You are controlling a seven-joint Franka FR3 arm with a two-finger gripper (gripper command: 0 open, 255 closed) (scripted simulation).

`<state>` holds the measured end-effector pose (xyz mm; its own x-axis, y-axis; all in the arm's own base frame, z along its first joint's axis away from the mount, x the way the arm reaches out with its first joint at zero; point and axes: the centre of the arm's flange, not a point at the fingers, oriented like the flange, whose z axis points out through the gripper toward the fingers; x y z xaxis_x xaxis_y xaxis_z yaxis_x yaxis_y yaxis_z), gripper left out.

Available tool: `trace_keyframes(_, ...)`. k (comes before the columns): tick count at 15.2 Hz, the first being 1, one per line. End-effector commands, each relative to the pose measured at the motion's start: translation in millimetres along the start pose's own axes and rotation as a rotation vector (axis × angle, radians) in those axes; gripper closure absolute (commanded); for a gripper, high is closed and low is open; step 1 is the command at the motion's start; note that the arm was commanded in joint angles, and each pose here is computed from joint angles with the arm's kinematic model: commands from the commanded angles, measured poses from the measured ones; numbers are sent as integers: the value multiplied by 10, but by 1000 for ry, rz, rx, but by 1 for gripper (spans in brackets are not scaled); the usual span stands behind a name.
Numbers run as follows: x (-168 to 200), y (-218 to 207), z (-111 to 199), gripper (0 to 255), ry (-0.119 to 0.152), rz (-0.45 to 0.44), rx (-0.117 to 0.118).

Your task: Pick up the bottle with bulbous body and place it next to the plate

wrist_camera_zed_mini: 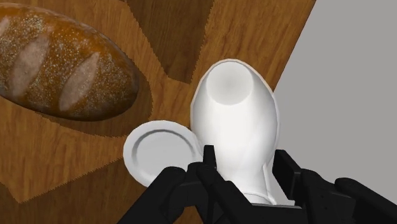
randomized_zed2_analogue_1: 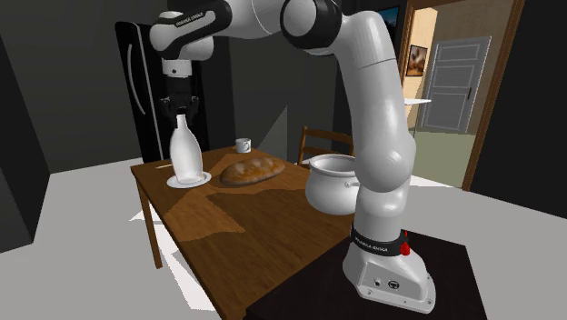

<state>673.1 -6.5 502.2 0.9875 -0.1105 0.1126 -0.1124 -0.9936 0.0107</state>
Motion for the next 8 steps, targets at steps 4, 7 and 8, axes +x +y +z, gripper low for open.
trace_keyframes(4,314,58,332,255,1,0,0)
trace_keyframes(7,296,57,489,255,1,0,0)
trace_keyframes(8,290,56,542,255,1,0,0)
